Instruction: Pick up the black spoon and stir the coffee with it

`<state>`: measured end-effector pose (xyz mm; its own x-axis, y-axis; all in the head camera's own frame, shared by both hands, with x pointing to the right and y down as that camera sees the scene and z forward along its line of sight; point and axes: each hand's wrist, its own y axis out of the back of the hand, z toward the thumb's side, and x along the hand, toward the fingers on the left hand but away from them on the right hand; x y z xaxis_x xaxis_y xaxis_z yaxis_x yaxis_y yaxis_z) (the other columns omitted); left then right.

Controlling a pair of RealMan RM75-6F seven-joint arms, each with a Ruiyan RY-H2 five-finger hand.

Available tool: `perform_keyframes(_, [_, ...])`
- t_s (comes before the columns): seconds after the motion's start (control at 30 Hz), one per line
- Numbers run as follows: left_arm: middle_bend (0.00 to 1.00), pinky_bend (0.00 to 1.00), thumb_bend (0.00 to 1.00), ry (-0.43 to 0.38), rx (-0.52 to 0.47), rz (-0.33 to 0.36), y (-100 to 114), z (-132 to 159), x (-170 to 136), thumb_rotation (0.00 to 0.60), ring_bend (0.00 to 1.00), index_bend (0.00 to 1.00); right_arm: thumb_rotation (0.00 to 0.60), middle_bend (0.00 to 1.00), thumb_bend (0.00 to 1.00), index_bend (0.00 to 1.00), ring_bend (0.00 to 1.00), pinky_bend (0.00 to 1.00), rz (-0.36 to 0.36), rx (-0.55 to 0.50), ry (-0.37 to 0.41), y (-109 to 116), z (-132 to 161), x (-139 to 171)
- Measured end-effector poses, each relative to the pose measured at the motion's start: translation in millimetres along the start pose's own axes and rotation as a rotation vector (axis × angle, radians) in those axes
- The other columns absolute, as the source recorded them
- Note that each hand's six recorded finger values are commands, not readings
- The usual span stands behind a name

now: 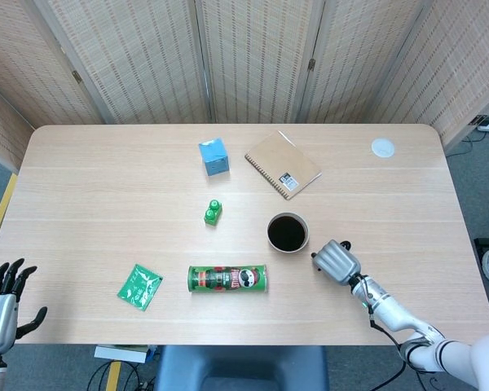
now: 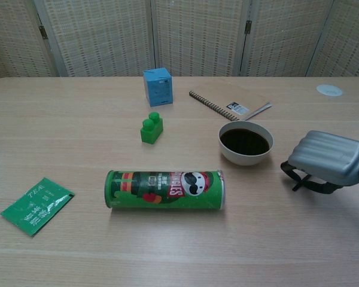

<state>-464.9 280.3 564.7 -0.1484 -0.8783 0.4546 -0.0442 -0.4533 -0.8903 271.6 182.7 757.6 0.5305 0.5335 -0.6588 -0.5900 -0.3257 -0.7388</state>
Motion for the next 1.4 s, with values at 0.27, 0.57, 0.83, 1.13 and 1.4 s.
perform_keyframes(0.27, [0.1,0.14,0.31,-0.001,-0.004,0.002,0,-1,0,0.6,0.07,0.21,0.6,0.99,0.37,0.64,1.0,1.0,-0.007,-0.034,-0.016,-3,-2,0])
perform_keyframes(0.57, [0.1,0.14,0.31,-0.002,-0.007,0.005,0,0,-1,0.6,0.07,0.21,0.6,1.0,0.46,0.7,1.0,1.0,-0.038,-0.067,-0.04,-2,-10,0])
perform_keyframes(0.83, [0.1,0.14,0.31,0.001,-0.003,0.012,3,-1,-2,0.6,0.07,0.21,0.6,1.0,0.51,0.74,1.0,1.0,-0.092,-0.128,-0.076,9,-27,7])
perform_keyframes(1.13, [0.1,0.14,0.31,-0.01,0.001,0.012,5,4,-1,0.6,0.07,0.21,0.6,1.0,0.52,0.78,1.0,1.0,-0.23,-0.381,-0.088,53,-34,17])
perform_keyframes(1.4, [0.1,0.14,0.31,-0.005,0.008,0.021,10,5,-2,0.6,0.07,0.21,0.6,1.0,0.52,0.78,1.0,1.0,-0.314,-0.662,-0.084,91,-40,6])
